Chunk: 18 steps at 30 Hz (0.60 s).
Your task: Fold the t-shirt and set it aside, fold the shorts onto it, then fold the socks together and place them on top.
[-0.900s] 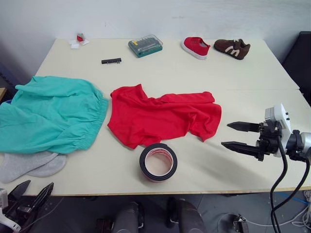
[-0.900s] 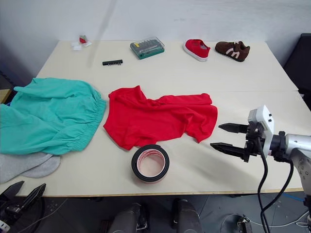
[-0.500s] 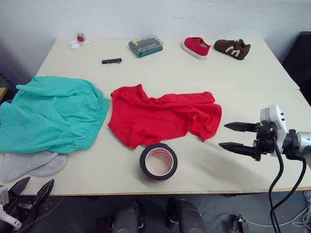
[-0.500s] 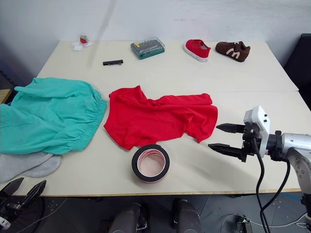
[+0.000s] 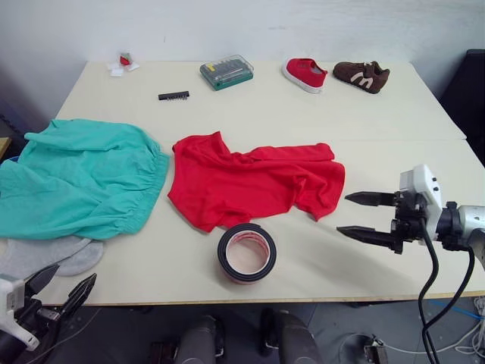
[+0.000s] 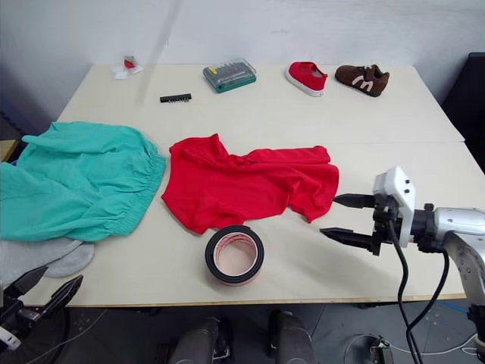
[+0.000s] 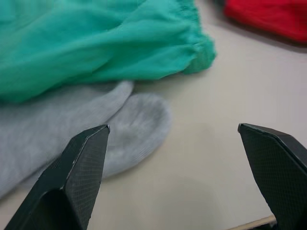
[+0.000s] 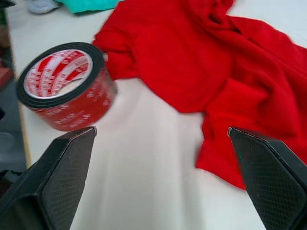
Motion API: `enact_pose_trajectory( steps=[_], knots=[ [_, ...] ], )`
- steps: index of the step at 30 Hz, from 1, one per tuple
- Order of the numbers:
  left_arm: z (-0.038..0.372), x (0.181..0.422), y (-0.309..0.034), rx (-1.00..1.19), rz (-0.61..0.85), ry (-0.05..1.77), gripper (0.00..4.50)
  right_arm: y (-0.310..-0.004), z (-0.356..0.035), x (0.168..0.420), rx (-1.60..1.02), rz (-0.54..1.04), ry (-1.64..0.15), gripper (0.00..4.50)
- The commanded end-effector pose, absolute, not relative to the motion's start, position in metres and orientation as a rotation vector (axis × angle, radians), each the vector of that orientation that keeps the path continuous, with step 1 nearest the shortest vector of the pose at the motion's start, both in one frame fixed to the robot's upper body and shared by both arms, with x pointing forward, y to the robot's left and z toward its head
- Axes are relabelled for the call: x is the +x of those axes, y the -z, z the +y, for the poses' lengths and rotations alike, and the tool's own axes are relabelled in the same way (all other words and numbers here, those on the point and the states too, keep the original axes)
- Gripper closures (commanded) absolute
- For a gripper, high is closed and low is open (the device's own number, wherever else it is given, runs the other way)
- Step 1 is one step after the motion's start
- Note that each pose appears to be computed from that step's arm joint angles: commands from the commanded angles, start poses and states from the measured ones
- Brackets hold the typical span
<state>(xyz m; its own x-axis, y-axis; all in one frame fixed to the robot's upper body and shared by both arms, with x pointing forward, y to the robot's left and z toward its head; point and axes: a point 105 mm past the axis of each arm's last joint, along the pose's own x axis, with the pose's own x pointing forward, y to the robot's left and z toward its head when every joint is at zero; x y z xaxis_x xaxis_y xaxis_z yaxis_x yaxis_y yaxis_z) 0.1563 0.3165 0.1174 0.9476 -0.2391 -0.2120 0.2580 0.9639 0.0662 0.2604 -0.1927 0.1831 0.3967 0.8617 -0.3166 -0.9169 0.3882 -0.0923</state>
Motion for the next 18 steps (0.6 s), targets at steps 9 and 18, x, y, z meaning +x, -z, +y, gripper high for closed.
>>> enact_pose_trajectory(
  steps=[9,18],
  knots=[
    [0.232,0.181,-0.147,0.320,0.307,0.972,0.00,-0.168,-0.110,0.221,-0.769,0.109,-1.707,0.02],
    [0.210,0.186,-0.155,0.353,0.316,1.130,0.00,-0.165,-0.089,0.229,-0.795,0.052,-1.757,0.02]
  ],
)
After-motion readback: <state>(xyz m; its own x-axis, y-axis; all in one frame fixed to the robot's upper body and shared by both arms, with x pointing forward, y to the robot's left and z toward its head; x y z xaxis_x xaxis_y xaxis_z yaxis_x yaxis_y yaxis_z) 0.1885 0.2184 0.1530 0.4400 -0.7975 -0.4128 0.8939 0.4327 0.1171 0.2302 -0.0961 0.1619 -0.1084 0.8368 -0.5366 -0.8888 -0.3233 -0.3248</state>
